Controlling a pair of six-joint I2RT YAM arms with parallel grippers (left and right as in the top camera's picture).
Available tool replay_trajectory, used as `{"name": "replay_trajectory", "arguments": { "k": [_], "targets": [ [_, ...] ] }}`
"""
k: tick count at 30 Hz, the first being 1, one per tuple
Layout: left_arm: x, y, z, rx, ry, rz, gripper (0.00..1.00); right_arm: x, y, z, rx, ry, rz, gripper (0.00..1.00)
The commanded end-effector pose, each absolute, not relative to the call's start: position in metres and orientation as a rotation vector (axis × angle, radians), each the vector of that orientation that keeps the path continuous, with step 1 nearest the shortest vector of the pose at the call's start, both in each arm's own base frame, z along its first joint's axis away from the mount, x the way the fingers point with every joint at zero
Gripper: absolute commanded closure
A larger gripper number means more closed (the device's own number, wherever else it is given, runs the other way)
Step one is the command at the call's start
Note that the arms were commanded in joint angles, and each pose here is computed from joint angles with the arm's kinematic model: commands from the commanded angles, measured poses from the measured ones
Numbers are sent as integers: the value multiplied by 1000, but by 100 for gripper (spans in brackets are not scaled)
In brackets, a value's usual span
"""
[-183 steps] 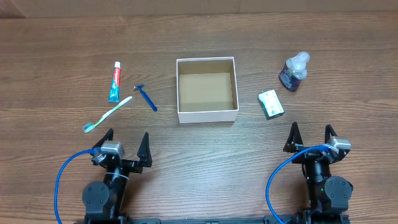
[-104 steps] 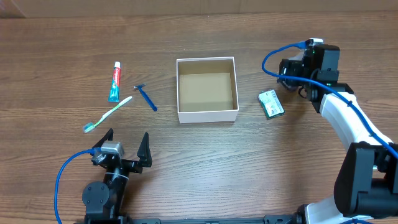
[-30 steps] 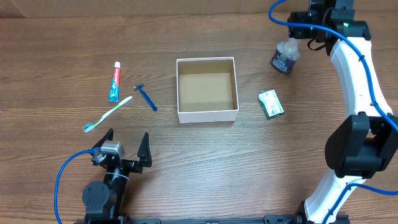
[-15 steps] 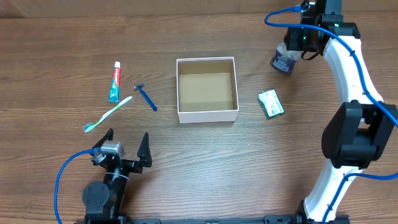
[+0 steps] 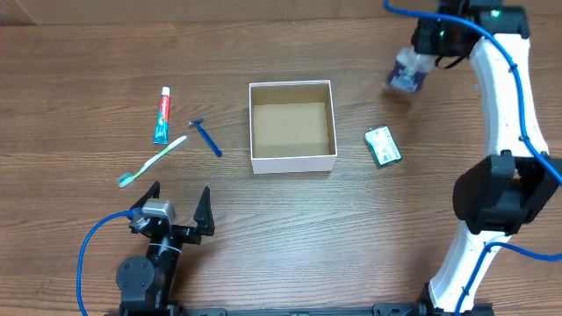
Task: Pack container
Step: 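Carry the soap bottle into the box's back-left corner and release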
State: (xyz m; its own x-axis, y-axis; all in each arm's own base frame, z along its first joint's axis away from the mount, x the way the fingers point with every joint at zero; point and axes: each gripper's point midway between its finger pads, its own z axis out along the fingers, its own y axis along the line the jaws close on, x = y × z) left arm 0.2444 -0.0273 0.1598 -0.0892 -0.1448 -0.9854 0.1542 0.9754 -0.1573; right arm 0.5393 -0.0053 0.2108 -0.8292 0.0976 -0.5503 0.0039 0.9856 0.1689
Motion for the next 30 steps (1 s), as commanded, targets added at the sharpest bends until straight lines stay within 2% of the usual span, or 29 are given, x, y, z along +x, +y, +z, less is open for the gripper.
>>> {"name": "replay_trajectory", "arguments": {
  "k": [1, 7, 13, 17, 21, 26, 30],
  "targets": [
    [245, -24, 160, 4, 1634, -227, 0, 538, 11, 272, 55, 2426, 343, 72],
    [245, -24, 160, 4, 1634, -227, 0, 493, 79, 325, -109, 2386, 833, 71],
    [245, -24, 160, 4, 1634, -227, 0, 455, 149, 318, -286, 2486, 920, 72],
    [245, -24, 160, 4, 1634, -227, 0, 433, 207, 309, -446, 2527, 859, 72],
    [245, -24, 160, 4, 1634, -227, 0, 428, 237, 297, -503, 2543, 616, 72],
    [245, -24, 160, 4, 1635, -227, 0, 446, 256, 298, -439, 2479, 497, 72],
    [245, -24, 160, 4, 1634, -227, 0, 466, 260, 272, -389, 2505, 464, 71]
  ]
}}
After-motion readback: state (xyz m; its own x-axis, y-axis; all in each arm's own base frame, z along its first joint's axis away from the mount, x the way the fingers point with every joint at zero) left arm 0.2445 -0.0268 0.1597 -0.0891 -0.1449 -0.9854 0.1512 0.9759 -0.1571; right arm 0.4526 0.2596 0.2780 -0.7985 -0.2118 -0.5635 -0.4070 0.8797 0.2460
